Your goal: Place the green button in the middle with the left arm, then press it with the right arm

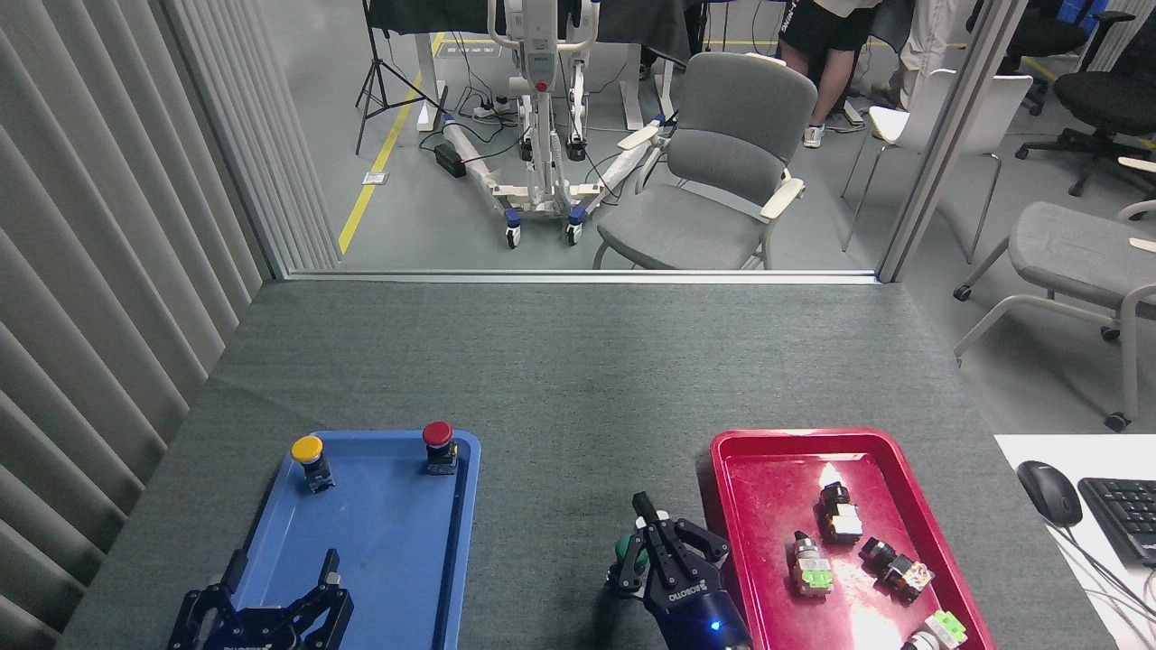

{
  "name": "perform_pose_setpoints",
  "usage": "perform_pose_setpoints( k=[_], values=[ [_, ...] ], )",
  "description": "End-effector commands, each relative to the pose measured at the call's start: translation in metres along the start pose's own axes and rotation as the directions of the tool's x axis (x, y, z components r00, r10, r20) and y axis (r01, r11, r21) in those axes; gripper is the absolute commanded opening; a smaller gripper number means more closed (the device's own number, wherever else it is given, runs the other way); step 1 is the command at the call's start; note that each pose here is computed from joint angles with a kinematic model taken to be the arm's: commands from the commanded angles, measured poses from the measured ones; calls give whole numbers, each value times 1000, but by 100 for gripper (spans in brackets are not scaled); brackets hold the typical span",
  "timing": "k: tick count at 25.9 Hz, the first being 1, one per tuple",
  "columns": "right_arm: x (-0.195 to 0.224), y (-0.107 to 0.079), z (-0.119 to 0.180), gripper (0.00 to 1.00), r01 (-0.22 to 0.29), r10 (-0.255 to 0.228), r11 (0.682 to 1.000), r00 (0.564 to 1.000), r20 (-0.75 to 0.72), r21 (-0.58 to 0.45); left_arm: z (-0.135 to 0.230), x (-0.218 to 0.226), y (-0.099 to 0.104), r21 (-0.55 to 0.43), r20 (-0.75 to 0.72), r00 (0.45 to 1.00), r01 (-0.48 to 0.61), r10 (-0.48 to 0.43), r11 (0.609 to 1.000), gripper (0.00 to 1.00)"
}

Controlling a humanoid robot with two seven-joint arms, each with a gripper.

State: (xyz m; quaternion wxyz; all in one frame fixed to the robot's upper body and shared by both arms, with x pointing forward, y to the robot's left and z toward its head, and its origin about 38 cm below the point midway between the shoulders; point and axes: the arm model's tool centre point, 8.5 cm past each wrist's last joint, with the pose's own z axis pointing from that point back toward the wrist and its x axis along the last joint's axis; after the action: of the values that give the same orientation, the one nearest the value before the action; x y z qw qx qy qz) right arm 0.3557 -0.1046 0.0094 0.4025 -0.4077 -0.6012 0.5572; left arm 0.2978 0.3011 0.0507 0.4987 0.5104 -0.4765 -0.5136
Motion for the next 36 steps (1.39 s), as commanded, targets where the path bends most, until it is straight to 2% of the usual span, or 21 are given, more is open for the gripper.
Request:
perform_pose_setpoints(
  k=[1,6,12,15,25,31,36],
  values=[
    [-17,-9,-1,97,4,-8,999,997,-76,-51,2,3,-2,-4,7,1000,-5,5,1000,99],
    [-59,-14,8,99,-10,-13,994,980,-201,-112,4,4,-4,-6,8,1000,-5,5,1000,99],
    [-101,5,49,100,-22,2,998,941,-339,-56,4,12,-2,4,49,999,-18,17,1000,99],
    [-101,4,55,100,-55,34,997,941,-338,-51,4,20,-4,-1,65,997,-30,30,1000,99],
    [-118,-1,69,100,-77,55,996,928,-369,-46,2,30,4,14,89,996,-33,32,999,99],
    [-109,-8,76,100,-40,33,999,938,-344,-11,-1,39,5,20,110,993,-40,38,999,99],
    [-105,-10,82,100,-36,32,999,939,-344,-6,-2,52,6,19,144,988,-51,48,998,99]
  ],
)
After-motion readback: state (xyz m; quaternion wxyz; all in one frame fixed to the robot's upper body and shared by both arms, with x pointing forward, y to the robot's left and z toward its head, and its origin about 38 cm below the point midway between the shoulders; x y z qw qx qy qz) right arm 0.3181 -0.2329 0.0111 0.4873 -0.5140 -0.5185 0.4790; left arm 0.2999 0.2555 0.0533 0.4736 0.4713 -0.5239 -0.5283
